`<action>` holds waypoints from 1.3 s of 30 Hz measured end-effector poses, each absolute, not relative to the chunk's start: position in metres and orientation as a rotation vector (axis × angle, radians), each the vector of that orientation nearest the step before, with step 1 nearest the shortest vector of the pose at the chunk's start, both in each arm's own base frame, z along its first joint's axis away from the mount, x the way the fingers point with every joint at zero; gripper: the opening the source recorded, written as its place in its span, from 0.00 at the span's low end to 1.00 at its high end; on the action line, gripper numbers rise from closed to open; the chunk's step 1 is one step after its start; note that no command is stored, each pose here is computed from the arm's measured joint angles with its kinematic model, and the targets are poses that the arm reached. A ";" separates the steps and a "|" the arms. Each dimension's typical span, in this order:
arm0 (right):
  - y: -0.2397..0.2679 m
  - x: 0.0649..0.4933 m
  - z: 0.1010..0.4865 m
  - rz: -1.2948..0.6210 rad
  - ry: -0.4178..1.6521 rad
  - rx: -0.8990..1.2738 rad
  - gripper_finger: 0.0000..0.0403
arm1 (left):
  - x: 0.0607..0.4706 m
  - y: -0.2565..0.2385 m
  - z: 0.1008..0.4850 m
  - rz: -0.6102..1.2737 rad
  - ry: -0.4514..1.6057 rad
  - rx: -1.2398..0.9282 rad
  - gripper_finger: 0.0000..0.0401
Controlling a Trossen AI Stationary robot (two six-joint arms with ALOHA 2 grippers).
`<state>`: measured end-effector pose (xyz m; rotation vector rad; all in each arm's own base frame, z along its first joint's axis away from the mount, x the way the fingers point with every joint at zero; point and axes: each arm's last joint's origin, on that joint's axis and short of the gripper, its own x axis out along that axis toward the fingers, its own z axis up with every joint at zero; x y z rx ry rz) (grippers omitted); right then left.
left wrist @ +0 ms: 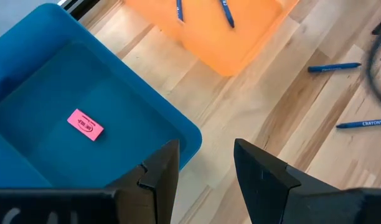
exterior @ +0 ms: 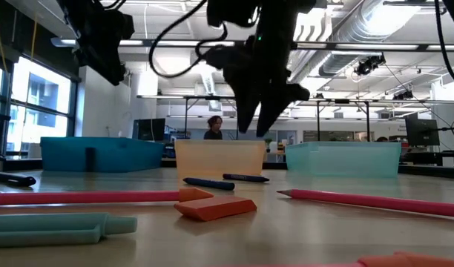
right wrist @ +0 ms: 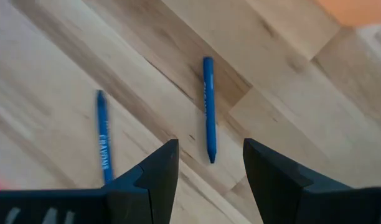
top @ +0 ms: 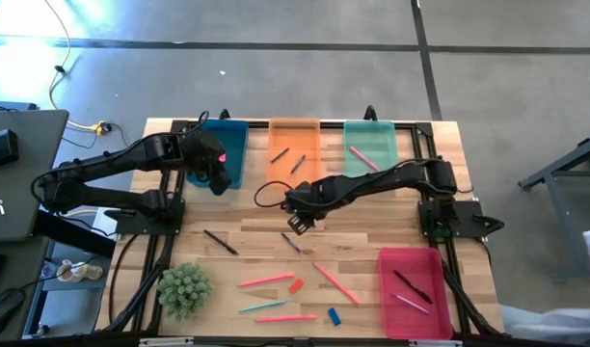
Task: Sort crayons/erasers/pens/pencils in bins
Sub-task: Put the top blue crayon into the orange bin
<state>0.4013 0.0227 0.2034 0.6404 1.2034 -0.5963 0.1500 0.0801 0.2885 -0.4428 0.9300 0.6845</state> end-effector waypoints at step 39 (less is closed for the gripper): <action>0.024 0.415 0.142 -0.666 1.320 0.617 0.25 | 0.150 0.080 0.288 0.682 0.933 -0.432 0.35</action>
